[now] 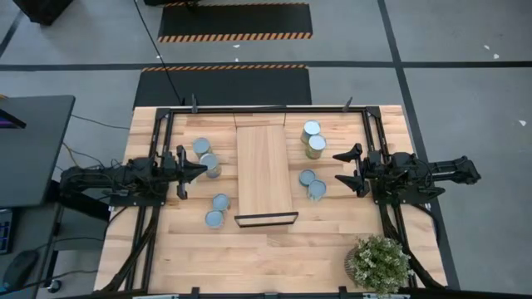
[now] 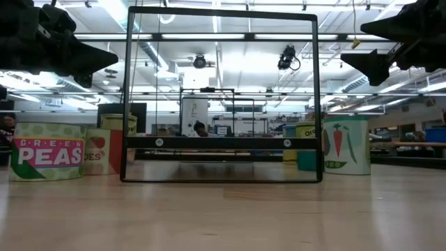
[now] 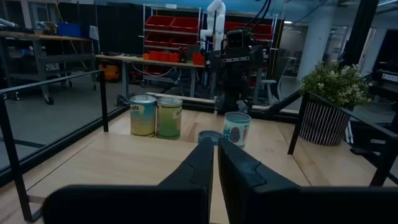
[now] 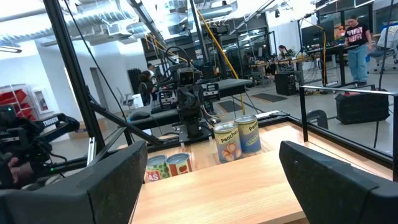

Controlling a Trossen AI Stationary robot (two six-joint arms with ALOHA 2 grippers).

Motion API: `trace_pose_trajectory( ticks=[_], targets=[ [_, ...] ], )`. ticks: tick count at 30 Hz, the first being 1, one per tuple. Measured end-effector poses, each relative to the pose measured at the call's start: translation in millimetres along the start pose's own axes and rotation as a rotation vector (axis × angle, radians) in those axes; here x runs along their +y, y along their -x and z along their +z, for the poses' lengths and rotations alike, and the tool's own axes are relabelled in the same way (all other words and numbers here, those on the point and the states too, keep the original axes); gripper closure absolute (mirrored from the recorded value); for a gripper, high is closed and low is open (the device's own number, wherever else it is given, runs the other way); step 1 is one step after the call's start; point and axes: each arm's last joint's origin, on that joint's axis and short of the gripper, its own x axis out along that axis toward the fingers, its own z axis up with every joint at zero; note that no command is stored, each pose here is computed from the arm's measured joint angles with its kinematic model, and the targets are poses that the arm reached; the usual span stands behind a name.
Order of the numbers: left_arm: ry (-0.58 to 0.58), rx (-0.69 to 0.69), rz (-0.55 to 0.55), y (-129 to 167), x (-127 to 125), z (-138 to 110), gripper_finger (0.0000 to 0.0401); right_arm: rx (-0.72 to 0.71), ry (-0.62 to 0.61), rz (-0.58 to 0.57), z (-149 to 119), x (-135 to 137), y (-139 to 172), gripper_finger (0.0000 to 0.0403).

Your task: Pick and place cans onto a shelf

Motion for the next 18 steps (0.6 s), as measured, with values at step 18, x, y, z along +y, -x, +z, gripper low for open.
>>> trace_pose_trajectory(
  ticks=[18],
  targets=[
    [0.122, -0.220, -0.030, 2.4, -1.5, 21.5, 0.0371, 0.000, 0.000, 0.000, 0.1, 0.0, 0.0, 0.0029]
  ],
)
